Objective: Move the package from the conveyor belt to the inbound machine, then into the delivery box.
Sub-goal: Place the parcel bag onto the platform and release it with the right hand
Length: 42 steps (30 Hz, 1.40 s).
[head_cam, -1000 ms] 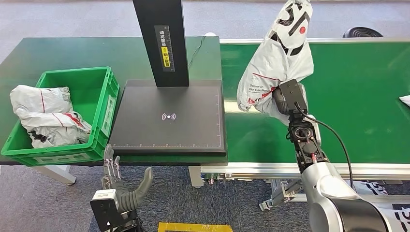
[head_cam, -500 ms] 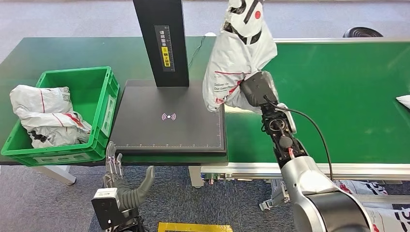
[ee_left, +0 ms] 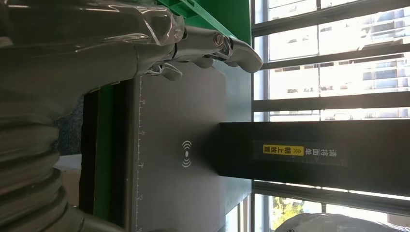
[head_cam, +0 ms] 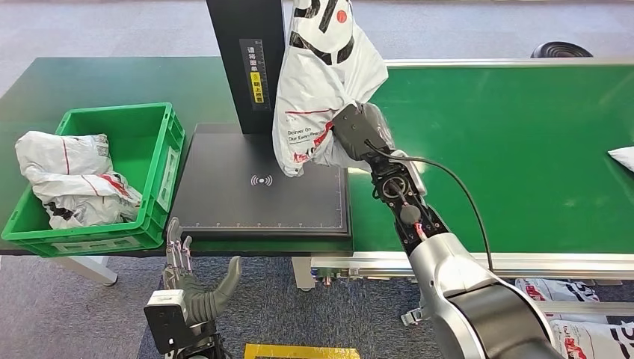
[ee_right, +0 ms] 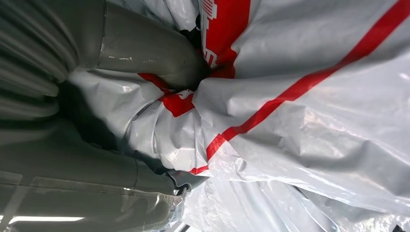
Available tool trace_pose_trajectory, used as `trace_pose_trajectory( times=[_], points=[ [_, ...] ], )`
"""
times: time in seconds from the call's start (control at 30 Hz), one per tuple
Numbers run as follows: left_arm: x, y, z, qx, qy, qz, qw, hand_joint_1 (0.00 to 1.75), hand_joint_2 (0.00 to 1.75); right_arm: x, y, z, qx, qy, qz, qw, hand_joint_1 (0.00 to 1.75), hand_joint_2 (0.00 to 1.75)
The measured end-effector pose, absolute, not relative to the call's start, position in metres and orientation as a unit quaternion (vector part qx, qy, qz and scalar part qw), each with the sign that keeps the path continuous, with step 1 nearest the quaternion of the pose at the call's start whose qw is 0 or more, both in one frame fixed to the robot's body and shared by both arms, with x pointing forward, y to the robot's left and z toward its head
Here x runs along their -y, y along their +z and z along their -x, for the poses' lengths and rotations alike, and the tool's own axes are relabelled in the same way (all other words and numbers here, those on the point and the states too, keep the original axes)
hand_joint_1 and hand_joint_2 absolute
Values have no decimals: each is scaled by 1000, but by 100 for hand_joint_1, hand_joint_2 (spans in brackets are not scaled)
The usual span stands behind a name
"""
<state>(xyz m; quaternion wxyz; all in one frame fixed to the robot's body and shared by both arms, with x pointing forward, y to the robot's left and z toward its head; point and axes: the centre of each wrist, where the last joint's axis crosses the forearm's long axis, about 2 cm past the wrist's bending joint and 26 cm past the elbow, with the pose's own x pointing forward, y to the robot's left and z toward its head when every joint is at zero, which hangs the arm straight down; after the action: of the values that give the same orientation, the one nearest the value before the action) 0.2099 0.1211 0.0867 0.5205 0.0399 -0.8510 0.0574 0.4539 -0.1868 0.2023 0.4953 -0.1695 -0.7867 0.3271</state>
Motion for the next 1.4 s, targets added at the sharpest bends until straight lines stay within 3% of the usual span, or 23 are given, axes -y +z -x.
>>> trace_pose_trajectory(
  times=[0.6,1.4],
  points=[
    [-122,87,-211,850,63,-45,521,0,175,146,240,-462,757,343,201,519,175,175],
    [-119,88,-219,851,59,-42,520,0,175,135,234,-458,730,368,210,537,175,175]
  ],
)
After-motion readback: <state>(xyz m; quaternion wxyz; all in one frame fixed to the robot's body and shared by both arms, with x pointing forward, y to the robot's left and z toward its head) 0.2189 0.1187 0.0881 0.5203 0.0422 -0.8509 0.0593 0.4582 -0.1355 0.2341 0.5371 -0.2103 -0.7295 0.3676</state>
